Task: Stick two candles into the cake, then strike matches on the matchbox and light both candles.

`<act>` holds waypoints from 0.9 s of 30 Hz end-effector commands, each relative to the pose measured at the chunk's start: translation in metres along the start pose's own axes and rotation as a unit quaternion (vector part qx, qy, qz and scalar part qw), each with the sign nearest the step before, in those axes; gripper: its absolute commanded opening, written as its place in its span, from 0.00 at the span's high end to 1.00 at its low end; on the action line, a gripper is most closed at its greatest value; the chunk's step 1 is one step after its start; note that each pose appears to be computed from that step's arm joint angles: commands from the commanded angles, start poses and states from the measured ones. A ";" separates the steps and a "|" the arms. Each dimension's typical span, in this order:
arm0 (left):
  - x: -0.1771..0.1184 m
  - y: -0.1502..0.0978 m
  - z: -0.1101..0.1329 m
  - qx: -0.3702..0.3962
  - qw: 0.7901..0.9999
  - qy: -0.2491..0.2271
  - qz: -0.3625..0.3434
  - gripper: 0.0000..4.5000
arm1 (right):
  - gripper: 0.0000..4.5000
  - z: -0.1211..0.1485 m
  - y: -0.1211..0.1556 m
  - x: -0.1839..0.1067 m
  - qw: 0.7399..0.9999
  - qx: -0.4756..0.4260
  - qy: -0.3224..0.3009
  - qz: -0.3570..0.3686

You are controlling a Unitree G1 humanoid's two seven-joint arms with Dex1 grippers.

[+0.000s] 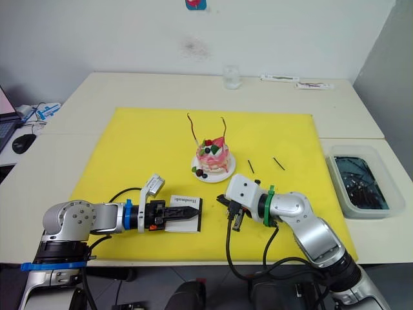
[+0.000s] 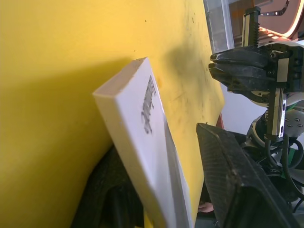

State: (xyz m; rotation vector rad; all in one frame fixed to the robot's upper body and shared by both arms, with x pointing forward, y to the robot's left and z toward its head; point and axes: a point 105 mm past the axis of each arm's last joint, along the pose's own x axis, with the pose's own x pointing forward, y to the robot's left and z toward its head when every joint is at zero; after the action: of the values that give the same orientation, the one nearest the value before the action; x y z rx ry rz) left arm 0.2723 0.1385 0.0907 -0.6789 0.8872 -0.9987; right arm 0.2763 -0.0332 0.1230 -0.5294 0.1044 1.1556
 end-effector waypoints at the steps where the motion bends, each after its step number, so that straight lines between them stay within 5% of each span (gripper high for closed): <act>1: -0.006 0.008 0.000 -0.011 1.000 -0.004 0.024 0.57 | 1.00 0.010 0.002 0.002 1.000 -0.027 -0.012 0.005; 27: -0.011 0.006 0.003 -0.007 0.998 0.006 0.055 0.57 | 1.00 0.013 0.002 0.007 0.999 -0.036 -0.004 0.019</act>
State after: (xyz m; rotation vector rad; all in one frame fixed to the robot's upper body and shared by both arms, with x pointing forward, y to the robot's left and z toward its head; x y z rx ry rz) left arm 0.2721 0.1411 0.0927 -0.6605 0.9292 -0.9641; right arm 0.2771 -0.0253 0.1226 -0.5706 0.1062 1.1864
